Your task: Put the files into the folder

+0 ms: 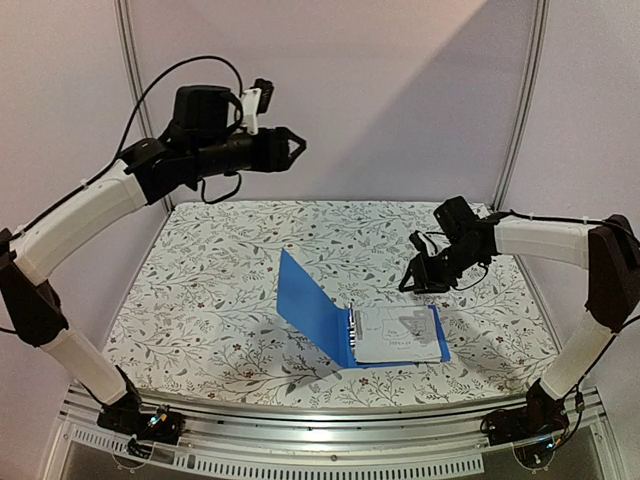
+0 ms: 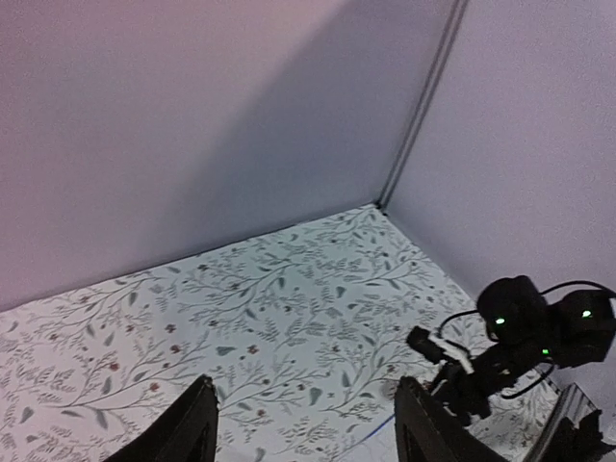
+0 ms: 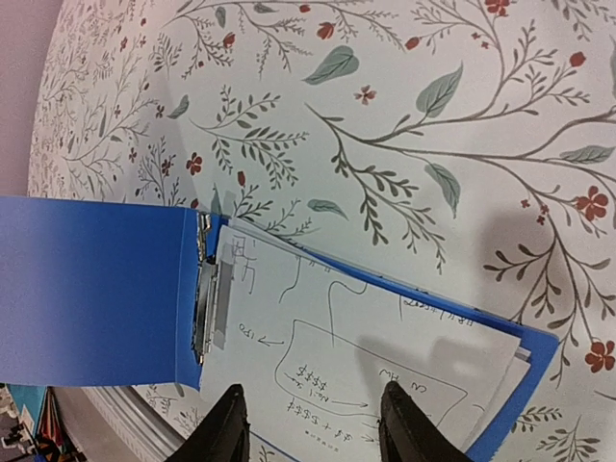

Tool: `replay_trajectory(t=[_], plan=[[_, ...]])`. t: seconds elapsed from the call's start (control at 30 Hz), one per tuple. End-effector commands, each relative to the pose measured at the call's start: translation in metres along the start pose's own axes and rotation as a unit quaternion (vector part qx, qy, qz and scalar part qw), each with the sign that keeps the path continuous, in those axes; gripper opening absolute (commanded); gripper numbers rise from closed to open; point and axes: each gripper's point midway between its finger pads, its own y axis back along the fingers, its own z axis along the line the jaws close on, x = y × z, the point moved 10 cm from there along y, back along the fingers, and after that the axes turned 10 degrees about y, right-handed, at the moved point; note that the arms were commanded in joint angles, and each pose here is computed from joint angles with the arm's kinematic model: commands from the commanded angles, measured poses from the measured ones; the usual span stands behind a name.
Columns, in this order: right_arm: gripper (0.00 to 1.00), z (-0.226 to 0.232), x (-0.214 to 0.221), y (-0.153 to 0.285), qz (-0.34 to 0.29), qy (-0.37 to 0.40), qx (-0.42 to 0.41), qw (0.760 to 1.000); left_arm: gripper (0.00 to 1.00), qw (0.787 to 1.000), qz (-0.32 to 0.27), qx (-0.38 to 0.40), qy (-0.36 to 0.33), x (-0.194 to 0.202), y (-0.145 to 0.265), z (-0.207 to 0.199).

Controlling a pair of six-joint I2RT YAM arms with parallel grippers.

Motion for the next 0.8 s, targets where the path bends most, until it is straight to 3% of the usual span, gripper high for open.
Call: replay_trajectory(t=[0.0,0.13,0.33,0.77], plan=[[0.40,0.004,-0.003,-0.006,-0.050,-0.007,-0.062,0.997,0.63,0.992,0.125,-0.007,-0.016,0.062,-0.051,-0.032],[0.32,-0.002,0.010,-0.018,-0.051,-0.021,-0.076,0.996,0.65,0.982,0.189,-0.027,-0.006,0.108,-0.090,-0.056],[0.19,-0.006,0.024,-0.025,-0.051,-0.024,-0.089,0.994,0.66,0.961,0.267,-0.072,0.027,0.161,-0.129,-0.050],[0.13,-0.013,0.046,-0.041,-0.027,-0.041,-0.095,0.994,0.66,0.915,0.390,-0.083,0.055,0.232,-0.170,-0.033]])
